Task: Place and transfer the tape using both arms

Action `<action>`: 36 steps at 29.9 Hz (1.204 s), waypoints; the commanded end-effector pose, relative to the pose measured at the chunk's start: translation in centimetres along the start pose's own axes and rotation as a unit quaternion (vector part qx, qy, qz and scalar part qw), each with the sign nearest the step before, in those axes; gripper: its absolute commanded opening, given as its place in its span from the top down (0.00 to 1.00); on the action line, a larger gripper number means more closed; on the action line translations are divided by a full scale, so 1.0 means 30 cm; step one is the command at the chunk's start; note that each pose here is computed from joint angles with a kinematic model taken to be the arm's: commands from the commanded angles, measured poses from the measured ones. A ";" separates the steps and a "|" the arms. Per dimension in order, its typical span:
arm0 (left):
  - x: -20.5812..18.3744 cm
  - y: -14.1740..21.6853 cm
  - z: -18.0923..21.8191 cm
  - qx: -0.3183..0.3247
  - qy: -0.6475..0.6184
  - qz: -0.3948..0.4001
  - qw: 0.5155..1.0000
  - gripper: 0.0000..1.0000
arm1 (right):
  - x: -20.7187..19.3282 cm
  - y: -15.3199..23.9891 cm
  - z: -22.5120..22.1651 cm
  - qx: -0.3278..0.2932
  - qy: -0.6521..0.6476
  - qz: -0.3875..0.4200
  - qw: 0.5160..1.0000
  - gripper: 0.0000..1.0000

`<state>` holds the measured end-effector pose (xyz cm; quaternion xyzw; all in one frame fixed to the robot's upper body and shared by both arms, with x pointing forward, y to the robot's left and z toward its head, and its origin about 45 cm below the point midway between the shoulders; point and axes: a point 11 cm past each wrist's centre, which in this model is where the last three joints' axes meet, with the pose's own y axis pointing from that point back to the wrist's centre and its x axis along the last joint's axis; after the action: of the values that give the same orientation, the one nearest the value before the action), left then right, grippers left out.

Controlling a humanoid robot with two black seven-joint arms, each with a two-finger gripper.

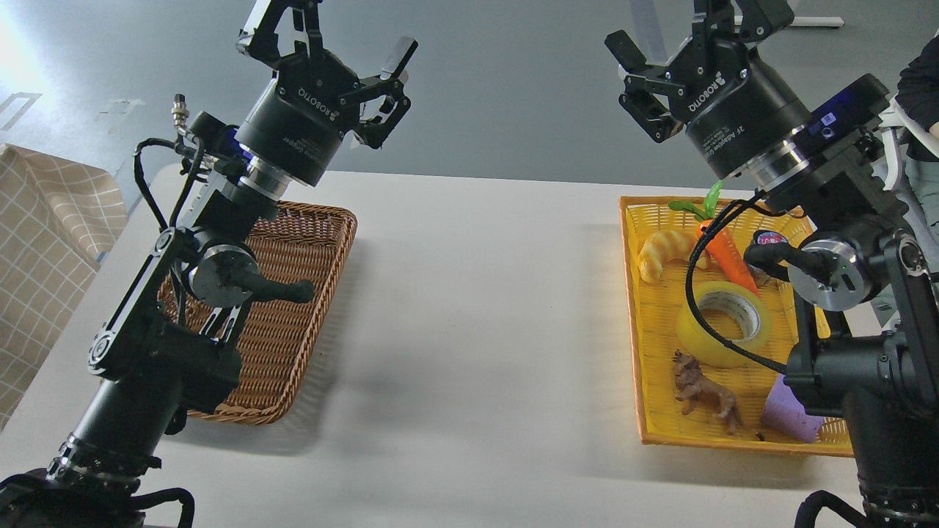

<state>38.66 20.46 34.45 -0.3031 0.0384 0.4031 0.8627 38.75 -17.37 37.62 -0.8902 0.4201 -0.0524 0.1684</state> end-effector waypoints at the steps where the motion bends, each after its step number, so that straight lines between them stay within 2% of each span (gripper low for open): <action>1: 0.003 0.000 -0.001 0.001 0.000 0.001 1.000 0.02 | 0.000 0.002 -0.001 0.001 -0.001 0.000 1.000 0.00; 9: 0.013 0.006 -0.004 0.004 -0.002 0.005 1.000 0.02 | 0.000 0.010 0.007 0.001 -0.003 -0.001 1.000 0.00; 14: 0.016 0.007 -0.003 0.004 -0.002 0.005 1.000 0.02 | -0.013 0.010 -0.012 0.026 0.000 -0.017 1.000 0.00; 36: 0.002 0.007 -0.003 0.001 0.003 -0.006 1.000 0.02 | -0.008 0.013 -0.010 0.025 -0.001 -0.015 1.000 0.00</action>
<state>38.54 20.50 34.29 -0.3044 0.0389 0.3956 0.8656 38.23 -17.51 37.88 -0.8916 0.4052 -0.0657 0.1915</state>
